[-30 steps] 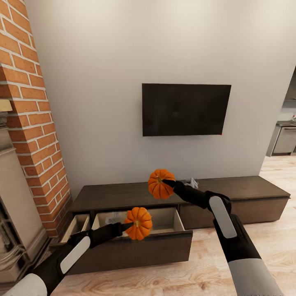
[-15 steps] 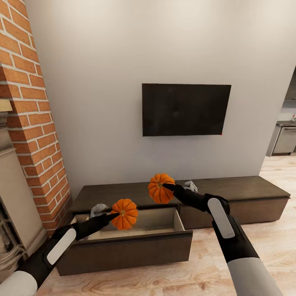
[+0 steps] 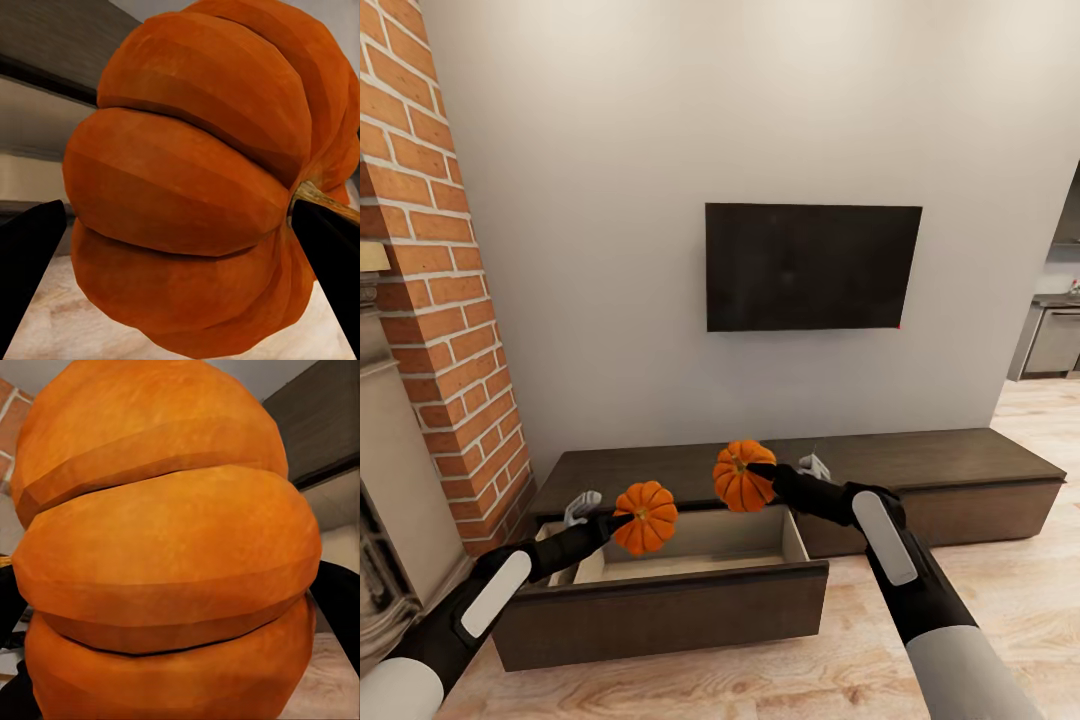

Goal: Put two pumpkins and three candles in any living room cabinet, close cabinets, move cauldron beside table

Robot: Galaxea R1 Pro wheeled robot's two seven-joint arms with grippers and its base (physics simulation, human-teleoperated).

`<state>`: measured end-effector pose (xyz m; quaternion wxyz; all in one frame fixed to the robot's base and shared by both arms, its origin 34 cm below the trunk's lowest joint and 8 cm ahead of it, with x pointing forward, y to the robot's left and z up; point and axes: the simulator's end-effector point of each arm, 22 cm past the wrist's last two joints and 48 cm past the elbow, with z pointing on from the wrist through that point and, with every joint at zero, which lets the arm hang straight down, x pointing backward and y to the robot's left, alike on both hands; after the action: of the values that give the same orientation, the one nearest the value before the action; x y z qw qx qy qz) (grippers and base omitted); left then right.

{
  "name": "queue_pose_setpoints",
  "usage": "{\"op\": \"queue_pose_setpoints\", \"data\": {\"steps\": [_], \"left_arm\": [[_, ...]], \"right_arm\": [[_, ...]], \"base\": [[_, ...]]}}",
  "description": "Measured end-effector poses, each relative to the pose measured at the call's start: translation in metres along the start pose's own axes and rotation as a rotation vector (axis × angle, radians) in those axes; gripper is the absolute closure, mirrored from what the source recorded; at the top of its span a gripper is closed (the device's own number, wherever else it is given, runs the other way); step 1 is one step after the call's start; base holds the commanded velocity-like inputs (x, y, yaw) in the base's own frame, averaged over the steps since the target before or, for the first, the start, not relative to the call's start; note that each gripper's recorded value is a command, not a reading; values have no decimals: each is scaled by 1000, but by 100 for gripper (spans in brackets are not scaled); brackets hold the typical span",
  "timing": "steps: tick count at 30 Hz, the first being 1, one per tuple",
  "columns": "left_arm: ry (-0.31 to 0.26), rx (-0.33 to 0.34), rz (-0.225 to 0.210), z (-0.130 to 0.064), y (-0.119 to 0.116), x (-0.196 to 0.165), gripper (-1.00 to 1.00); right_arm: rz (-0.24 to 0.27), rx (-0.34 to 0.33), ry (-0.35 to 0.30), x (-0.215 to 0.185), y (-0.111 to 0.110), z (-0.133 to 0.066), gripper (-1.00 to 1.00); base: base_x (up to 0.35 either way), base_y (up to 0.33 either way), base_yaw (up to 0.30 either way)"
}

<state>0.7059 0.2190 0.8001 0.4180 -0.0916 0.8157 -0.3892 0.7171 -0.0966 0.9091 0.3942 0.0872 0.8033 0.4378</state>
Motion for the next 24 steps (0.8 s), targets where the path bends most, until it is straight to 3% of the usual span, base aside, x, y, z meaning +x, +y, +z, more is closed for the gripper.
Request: {"op": "queue_pose_setpoints", "data": {"steps": [6,9,21,24], "left_arm": [[1,-64,-5,2,13,2,100],[-1,-86,-8,2,16,1,100],[0,-100,-6,3,17,2,100],[-1,-122,-8,3,22,1,100]], "right_arm": [[34,75,32,18,-35,11,100],[12,124,70,36,-50,19,100],[9,142,10,33,-50,36,100],[25,156,-24,31,-51,53,100]], "base": [[0,0,0],[0,0,0],[0,0,0],[0,0,0]]}}
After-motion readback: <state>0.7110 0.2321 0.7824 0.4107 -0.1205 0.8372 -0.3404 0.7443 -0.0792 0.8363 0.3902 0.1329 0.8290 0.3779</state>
